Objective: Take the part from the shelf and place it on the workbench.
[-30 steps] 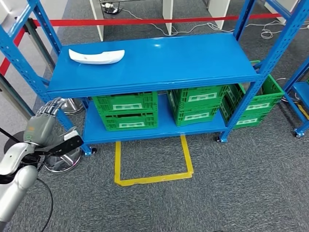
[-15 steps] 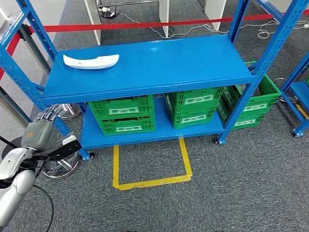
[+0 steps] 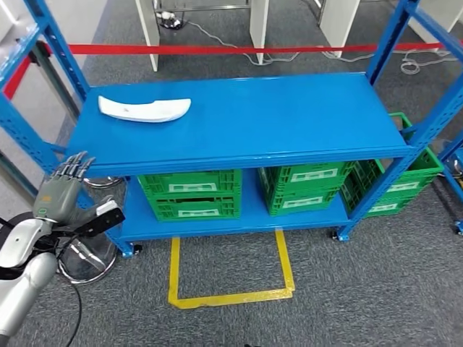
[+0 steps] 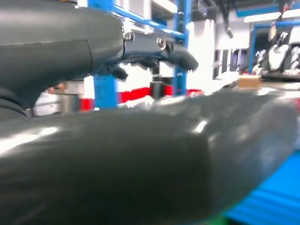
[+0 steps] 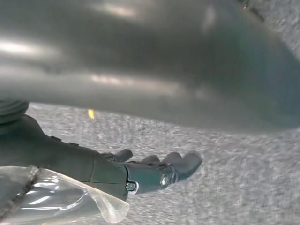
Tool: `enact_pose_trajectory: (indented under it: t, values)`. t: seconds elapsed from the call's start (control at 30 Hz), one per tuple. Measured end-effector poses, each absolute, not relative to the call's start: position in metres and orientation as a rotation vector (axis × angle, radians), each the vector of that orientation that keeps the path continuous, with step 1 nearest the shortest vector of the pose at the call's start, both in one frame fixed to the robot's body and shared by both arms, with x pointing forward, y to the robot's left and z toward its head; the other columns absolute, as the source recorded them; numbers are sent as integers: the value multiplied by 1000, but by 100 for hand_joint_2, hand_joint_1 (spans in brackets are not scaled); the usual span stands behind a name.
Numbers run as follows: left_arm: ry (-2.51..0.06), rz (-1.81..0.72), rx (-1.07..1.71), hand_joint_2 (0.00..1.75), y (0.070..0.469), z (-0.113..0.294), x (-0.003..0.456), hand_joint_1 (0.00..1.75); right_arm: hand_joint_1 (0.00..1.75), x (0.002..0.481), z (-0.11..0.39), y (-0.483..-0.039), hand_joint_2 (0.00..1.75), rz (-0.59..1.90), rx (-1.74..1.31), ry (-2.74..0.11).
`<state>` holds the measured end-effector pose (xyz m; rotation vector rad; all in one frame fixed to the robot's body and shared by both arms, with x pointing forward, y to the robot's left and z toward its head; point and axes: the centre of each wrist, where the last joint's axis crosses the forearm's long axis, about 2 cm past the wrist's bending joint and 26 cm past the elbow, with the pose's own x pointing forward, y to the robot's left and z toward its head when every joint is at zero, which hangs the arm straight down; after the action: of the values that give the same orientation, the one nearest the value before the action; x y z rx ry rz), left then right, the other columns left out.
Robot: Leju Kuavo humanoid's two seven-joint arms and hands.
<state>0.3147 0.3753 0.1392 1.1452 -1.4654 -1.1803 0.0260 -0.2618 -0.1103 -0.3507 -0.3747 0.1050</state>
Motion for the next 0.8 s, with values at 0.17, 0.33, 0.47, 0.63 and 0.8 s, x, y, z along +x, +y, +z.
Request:
enact_pose_trajectory:
  t: [0.17, 0.33, 0.47, 0.63, 0.8]
  values:
    - [-1505, -1184, 1177, 0, 372, 145, 315, 0, 0, 29, -110, -262, 0, 102, -353, -380]
    - [-1504, -1202, 1172, 0, 368, 142, 313, 0, 0, 27, -110, -261, 0, 98, -350, -374]
    - [-1498, -1221, 1203, 0, 366, 142, 312, 0, 0, 27, -110, -261, 0, 96, -350, -372]
    - [-1512, -1220, 1220, 0, 363, 144, 312, 0, 0, 29, -110, -261, 0, 94, -350, -374]
    - [-1513, -1220, 1219, 0, 363, 144, 311, 0, 0, 31, -110, -261, 0, 94, -348, -379]
